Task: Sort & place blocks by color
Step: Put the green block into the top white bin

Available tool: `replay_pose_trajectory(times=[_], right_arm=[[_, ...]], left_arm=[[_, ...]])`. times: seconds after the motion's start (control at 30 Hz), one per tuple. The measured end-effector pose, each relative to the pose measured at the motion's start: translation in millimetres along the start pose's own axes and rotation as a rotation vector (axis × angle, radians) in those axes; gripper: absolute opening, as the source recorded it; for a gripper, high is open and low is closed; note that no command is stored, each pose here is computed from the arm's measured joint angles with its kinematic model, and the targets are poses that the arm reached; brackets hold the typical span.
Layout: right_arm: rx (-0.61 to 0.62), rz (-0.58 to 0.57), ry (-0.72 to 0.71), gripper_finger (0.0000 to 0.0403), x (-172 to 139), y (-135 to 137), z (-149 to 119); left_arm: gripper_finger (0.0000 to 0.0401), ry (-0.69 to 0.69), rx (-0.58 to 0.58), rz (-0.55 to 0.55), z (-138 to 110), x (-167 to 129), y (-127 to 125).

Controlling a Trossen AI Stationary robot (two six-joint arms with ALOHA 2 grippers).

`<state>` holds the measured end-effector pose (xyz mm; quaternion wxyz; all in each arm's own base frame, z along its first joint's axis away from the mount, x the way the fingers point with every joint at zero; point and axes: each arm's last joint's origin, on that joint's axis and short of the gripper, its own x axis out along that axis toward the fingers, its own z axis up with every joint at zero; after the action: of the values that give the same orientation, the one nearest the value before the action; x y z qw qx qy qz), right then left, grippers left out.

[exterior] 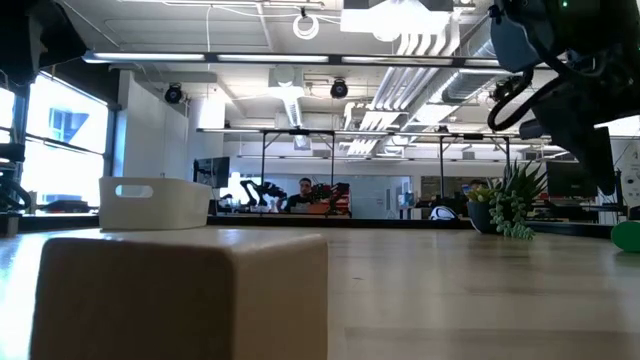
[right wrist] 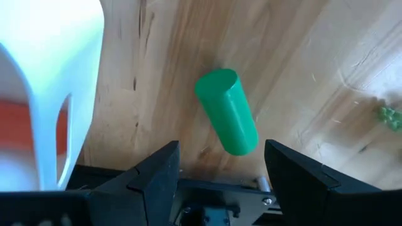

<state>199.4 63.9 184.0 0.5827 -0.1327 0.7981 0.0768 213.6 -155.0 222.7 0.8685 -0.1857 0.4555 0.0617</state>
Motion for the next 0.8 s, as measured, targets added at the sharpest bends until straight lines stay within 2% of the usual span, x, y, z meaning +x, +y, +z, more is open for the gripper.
replay_pose_trajectory(times=[0.27,0.57,0.8], right_arm=[[-0.001,0.032,-0.039,0.022,5.4,-11.1,11.0],[-0.001,0.111,0.089,0.022,29.3,-21.9,26.2],[-0.031,0.111,0.15,0.022,42.4,-21.8,34.0]], left_arm=[[0.0193,-0.012,0.013,0.009,0.4,0.0,0.2],[0.0193,-0.012,0.013,0.01,0.3,0.0,0.3],[0.0193,-0.01,0.035,0.012,0.1,0.0,0.6]])
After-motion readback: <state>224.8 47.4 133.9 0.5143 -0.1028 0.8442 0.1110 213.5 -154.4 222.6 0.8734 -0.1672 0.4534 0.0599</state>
